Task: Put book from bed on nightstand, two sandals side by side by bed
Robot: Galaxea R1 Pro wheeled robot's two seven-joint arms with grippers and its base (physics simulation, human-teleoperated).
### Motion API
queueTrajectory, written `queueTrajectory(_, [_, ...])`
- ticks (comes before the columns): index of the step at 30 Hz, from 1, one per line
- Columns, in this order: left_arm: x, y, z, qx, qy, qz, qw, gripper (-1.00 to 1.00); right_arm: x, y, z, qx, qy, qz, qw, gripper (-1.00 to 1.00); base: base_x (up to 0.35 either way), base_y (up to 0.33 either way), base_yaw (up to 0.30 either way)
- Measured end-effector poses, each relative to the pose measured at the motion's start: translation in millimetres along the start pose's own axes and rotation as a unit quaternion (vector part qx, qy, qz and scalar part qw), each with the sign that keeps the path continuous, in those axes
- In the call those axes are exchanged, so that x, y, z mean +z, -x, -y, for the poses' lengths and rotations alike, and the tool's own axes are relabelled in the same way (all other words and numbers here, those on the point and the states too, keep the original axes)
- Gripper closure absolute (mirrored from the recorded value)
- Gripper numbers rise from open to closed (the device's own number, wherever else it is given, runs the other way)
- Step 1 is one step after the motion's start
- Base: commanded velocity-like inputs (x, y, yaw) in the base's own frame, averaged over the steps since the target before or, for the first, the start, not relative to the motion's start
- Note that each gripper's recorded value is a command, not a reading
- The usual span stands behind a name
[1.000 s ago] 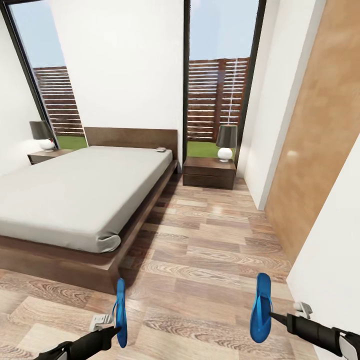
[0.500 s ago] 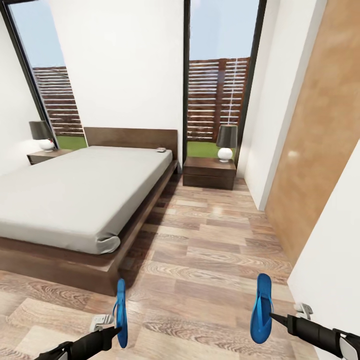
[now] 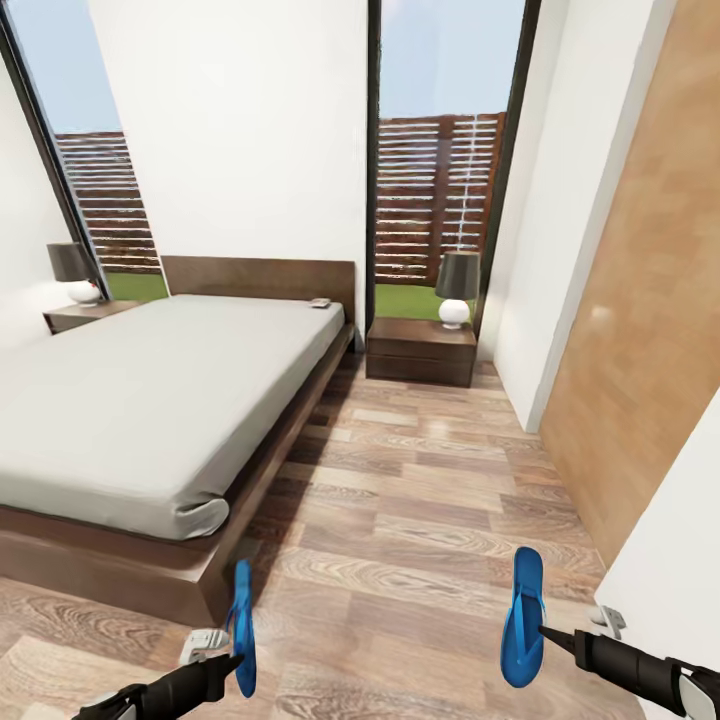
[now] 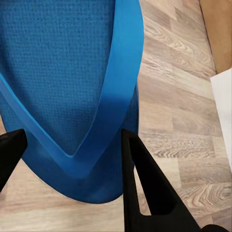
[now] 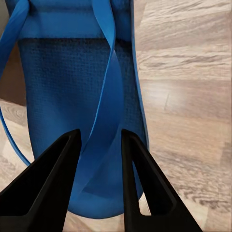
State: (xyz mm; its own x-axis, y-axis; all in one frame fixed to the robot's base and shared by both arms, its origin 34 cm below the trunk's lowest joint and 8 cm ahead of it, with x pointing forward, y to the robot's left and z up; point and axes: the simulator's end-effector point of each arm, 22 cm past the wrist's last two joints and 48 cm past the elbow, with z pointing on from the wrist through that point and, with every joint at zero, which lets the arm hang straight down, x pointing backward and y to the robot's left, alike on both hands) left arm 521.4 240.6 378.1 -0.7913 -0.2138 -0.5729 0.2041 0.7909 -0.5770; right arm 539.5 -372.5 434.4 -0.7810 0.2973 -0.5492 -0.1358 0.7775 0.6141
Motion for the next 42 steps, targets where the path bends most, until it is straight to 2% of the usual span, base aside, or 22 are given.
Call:
queueTrajectory(14, [5.6,-2.6,7.5,-0.002,-0.006,-0.001,1.0000,1.00,0.2,0.1,-0.8,-0.001,0.002,0.000,1.0000,1.00,0.012,0.000,-0.227])
queueTrajectory(24, [5.6,-2.8,7.7,-0.002,-0.006,-0.001,1.0000,1.00,0.4,-0.1,-1.1,-0.001,0.002,-0.001,1.0000,1.00,0.015,0.000,-0.027])
queueTrajectory(42, [5.4,-3.0,7.9,-0.002,-0.006,-0.002,1.0000,1.00,0.0,-0.2,-1.1,-0.002,0.002,-0.001,1.0000,1.00,0.301,-0.018,0.000])
